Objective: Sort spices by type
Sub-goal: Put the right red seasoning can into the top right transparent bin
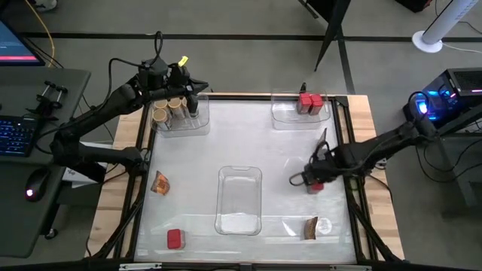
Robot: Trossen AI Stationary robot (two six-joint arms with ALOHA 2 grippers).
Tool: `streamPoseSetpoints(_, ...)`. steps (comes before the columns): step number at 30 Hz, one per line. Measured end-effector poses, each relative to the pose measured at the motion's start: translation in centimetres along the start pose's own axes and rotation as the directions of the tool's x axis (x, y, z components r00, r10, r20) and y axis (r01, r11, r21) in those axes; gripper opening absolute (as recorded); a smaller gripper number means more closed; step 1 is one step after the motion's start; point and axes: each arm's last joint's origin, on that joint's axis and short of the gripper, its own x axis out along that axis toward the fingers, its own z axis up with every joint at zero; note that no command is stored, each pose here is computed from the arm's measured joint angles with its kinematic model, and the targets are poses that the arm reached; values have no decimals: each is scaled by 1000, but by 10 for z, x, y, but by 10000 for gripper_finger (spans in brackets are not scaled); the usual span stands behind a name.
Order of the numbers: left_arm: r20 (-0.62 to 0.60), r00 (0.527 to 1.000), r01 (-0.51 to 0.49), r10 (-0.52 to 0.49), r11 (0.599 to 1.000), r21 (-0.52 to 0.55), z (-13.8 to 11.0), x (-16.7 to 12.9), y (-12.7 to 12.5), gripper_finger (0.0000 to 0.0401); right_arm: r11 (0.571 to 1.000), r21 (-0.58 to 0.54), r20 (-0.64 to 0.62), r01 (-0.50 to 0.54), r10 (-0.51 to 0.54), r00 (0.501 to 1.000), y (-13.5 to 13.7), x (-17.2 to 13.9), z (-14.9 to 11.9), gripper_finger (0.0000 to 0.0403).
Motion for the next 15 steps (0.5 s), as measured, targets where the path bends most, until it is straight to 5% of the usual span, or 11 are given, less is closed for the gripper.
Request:
streamPoseSetpoints(8, 0, 1000, 0, 0, 1000, 0, 0, 0, 0, 10, 992, -57, 101, -109, 115, 988, 19, 5, 40, 0)
streamPoseSetpoints(15, -1, 1000, 0, 0, 1000, -2, 0, 0, 0, 10, 987, -70, 173, -147, 157, 972, 22, -42, 53, 0)
